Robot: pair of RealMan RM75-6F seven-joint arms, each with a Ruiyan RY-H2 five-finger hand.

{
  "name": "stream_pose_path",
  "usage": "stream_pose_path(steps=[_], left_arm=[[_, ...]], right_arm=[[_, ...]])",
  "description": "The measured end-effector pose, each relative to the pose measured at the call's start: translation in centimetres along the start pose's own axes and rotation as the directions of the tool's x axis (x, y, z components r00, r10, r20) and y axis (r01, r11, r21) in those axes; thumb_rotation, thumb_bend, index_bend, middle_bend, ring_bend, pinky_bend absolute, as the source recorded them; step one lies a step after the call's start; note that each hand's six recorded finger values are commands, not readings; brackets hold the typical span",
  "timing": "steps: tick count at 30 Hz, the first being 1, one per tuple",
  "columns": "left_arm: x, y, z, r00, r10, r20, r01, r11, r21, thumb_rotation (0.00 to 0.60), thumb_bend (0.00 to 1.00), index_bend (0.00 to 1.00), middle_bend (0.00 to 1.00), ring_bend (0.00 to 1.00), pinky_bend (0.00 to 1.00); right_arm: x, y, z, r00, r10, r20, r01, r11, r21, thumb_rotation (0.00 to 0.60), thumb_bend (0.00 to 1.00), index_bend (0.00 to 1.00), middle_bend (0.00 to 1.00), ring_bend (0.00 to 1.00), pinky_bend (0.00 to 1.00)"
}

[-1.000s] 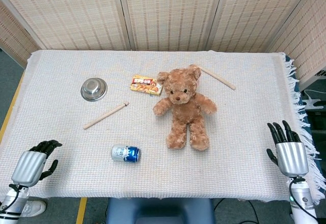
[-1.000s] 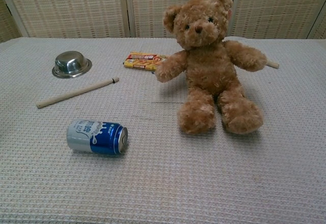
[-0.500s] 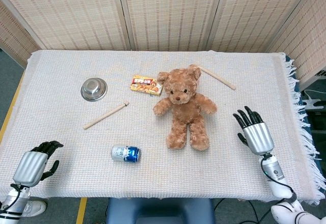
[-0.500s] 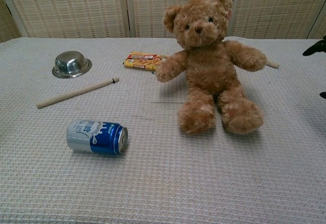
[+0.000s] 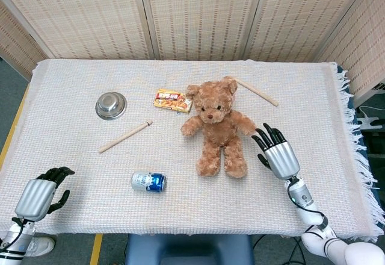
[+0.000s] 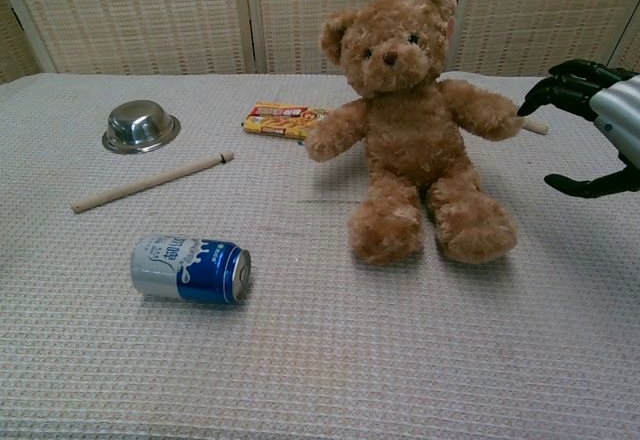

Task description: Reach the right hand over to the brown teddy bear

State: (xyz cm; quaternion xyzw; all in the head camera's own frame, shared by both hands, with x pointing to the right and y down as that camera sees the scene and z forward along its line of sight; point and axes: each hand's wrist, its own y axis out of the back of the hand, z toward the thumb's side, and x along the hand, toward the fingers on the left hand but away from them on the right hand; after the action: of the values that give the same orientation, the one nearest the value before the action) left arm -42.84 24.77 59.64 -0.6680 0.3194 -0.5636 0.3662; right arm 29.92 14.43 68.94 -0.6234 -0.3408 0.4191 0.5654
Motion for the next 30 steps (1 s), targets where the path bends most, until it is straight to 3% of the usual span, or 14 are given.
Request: stream_pose_path(steps=[5,19,30], left_arm=[[0.0,-0.1,0.0,1.000,-0.003,0.000,0.003,1.000,0.000,0.600,0.44,0.28,0.25,0.25,0.48],[0.0,-0.3,0.2,1.000,-0.013,0.005,0.013,1.000,0.006,0.600,0.44,0.28,0.25,0.25,0.48],[-0.1,-0.2,0.2,1.000,-0.011,0.007,0.011,1.000,0.002,0.600,0.44,0.28,0.25,0.25,0.48]], right_arm=[[-0.9,-0.1,-0.1,1.000,-0.009,0.013,0.009,1.000,0.003,0.600,0.20,0.29,0.22,0.11,0.25],[-4.1,-2.1,-0.7,0.996,0.033,0.084,-0.033,0.999,-0.002,0.600,0.21,0.29,0.22,0.11,0.25],[-5.5,-2.4,0.4,0.996,0.014,0.091,-0.013,1.000,-0.017,0.600,0.21,0.29,0.23,0.12,0.29]])
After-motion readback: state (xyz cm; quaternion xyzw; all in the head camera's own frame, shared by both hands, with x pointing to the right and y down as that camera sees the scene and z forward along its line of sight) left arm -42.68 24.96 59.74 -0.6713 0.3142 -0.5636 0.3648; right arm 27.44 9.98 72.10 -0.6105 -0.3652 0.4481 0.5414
